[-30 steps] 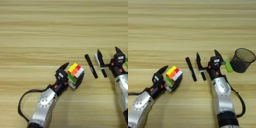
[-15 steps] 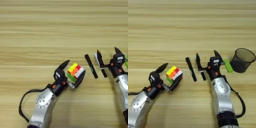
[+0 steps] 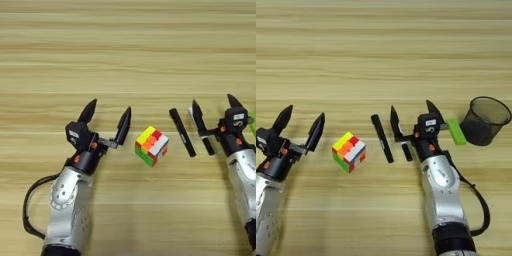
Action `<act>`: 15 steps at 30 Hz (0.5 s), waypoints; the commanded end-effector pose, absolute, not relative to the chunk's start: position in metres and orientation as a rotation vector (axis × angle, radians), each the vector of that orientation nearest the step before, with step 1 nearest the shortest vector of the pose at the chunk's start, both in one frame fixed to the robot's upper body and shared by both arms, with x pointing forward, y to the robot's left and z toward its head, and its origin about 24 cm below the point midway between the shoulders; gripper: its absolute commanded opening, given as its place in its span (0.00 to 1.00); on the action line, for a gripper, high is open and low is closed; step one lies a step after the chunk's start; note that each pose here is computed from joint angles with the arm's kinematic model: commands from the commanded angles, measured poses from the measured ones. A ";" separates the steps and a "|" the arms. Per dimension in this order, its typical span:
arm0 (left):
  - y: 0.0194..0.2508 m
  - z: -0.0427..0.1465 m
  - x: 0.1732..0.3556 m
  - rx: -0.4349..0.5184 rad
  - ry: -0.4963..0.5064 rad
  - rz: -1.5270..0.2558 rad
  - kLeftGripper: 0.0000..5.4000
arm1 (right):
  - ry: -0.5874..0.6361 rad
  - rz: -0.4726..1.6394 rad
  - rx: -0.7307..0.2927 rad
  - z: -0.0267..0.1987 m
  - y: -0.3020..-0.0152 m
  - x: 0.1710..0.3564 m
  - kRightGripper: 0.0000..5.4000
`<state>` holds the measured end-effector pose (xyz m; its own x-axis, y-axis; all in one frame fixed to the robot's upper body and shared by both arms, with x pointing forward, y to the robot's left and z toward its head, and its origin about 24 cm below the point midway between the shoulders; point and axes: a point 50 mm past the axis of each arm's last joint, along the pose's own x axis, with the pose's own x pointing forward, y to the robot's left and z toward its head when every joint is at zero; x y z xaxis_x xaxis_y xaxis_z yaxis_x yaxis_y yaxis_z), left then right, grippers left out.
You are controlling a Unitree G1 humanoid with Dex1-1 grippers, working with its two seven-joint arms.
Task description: Move the objects on the table
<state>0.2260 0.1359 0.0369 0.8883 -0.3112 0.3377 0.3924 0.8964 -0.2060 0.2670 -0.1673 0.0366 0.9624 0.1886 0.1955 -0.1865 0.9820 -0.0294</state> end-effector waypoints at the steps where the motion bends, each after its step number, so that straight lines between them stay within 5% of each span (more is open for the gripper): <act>1: 0.152 0.029 0.237 -0.211 -0.261 -0.222 0.99 | -0.218 0.228 -0.006 0.039 -0.162 0.265 1.00; 15: 0.183 0.003 0.249 -0.049 -0.098 0.062 0.99 | -0.220 0.414 0.033 0.042 -0.141 0.252 1.00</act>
